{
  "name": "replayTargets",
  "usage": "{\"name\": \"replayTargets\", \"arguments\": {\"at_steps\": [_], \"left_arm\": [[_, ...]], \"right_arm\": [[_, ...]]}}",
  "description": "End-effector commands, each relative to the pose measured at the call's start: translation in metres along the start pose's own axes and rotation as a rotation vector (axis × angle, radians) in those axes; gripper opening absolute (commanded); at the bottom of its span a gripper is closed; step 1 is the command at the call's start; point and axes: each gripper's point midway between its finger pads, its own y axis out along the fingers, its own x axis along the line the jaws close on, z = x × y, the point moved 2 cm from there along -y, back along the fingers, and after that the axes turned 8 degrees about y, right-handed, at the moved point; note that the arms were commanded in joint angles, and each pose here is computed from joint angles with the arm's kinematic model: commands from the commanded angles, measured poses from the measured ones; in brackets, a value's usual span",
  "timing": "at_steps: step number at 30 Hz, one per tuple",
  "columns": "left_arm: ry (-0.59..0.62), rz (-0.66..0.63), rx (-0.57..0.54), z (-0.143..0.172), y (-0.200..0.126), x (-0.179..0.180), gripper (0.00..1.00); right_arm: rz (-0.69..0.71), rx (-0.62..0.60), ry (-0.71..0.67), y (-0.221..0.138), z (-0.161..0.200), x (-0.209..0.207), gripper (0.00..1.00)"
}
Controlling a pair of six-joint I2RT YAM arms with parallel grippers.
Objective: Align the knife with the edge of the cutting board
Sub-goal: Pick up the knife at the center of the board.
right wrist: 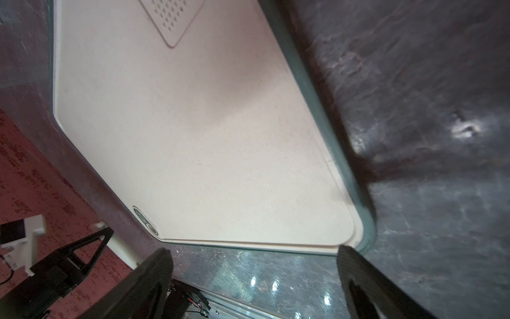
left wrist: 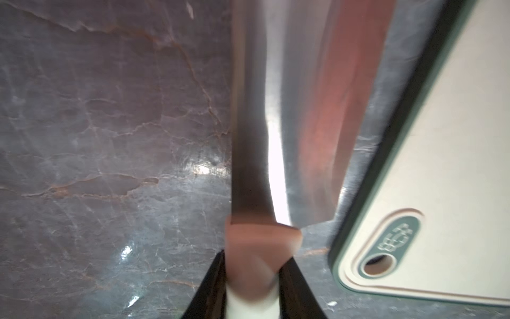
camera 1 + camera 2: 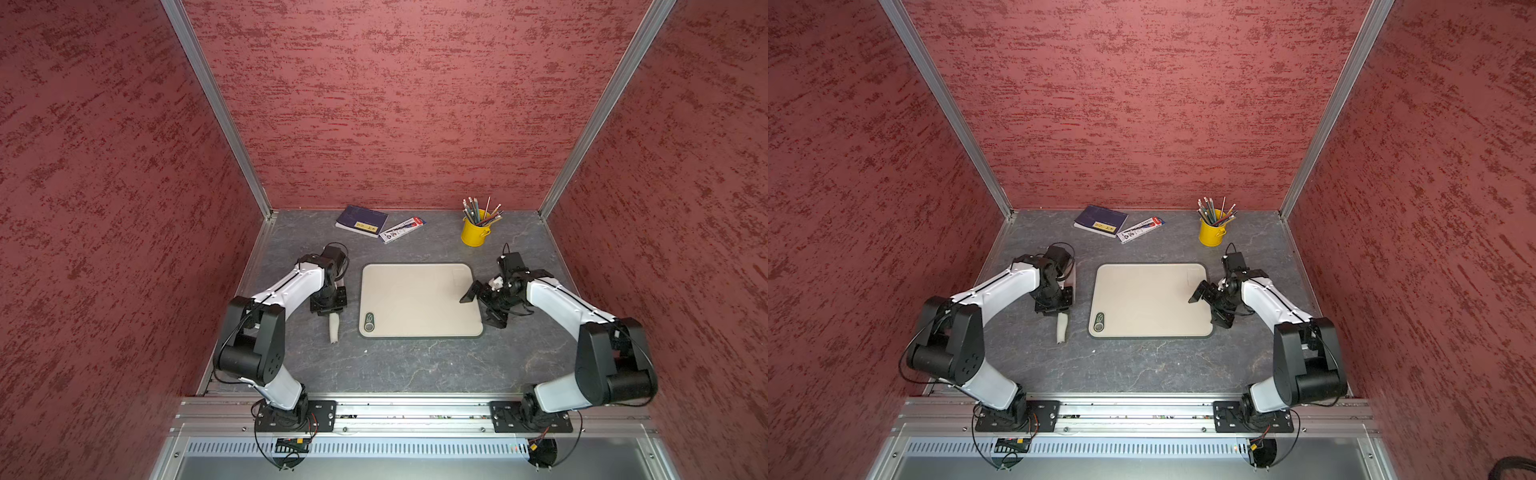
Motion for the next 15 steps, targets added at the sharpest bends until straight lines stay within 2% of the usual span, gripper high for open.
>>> {"name": "replayTargets", "arguments": {"at_steps": [1, 8, 11, 15], "left_arm": [[-0.040, 0.096, -0.040, -0.006, -0.027, -0.016, 0.00], [-0.102, 0.179, -0.082, 0.001, -0.059, -0.055, 0.00], [-0.085, 0.193, -0.054, 0.011, -0.063, -0.084, 0.00], [0.020, 0.210, -0.025, 0.031, -0.068, -0.142, 0.00]], "right_arm": [[0.024, -0.025, -0.010, 0.001, 0.001, -0.007, 0.98], [0.065, -0.143, -0.038, -0.019, -0.004, -0.014, 0.98], [0.125, -0.214, -0.035, -0.021, -0.010, -0.030, 0.98], [0.170, -0.263, -0.031, -0.029, -0.012, -0.041, 0.98]]}}
